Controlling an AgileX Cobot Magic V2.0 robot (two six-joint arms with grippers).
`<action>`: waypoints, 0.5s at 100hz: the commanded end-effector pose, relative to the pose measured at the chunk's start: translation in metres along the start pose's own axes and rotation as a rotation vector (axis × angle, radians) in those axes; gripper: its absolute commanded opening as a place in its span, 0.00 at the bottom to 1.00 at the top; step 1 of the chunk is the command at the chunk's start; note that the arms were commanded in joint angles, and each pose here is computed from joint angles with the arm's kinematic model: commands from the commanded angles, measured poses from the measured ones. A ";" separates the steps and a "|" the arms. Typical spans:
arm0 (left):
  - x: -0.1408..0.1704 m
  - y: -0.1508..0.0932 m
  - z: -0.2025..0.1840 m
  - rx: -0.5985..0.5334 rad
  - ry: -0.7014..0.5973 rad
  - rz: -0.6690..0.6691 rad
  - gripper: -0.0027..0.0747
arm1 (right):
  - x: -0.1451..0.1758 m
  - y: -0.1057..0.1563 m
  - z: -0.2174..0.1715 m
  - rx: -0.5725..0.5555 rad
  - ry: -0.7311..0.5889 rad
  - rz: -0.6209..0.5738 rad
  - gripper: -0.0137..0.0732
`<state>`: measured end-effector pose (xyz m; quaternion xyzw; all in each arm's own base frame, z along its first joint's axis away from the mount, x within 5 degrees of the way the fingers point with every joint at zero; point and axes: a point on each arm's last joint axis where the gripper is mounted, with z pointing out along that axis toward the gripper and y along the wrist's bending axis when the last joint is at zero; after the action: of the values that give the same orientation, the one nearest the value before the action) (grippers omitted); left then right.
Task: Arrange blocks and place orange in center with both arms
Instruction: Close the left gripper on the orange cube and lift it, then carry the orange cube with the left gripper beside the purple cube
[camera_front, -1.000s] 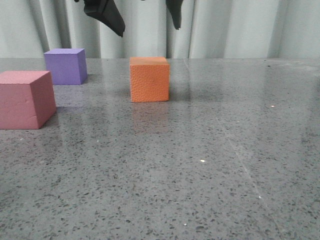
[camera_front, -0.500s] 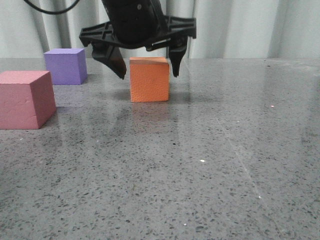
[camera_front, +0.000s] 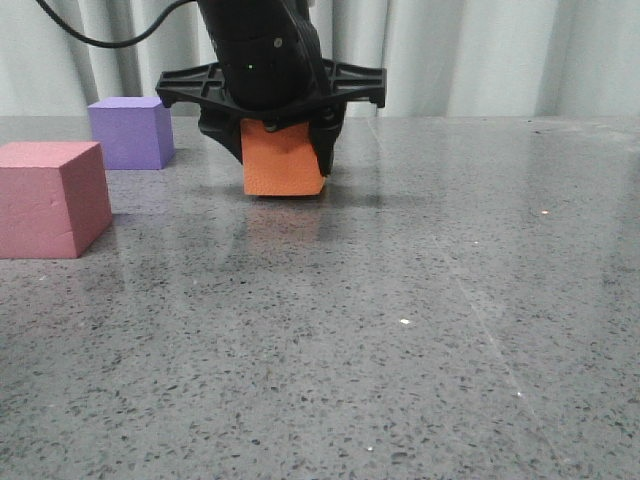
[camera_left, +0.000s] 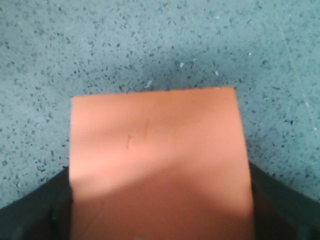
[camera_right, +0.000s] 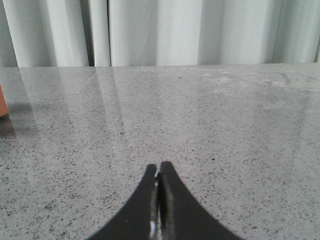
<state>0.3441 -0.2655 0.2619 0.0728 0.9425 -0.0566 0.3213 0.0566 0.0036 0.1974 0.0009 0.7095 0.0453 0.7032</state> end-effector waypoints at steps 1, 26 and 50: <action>-0.025 -0.002 -0.044 0.074 -0.142 -0.020 0.22 | -0.014 0.001 -0.003 -0.004 -0.126 -0.006 0.08; -0.041 0.011 -0.093 0.073 -0.276 0.005 0.10 | -0.014 0.001 -0.003 -0.004 -0.126 -0.006 0.08; -0.045 0.042 -0.122 -0.021 -0.386 -0.032 0.10 | -0.014 0.001 -0.003 -0.004 -0.126 -0.006 0.08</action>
<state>0.3214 -0.2296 0.3514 0.0677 0.8923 -0.0551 0.4430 0.0566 0.0036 0.1974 0.0015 0.7095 0.0458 0.7032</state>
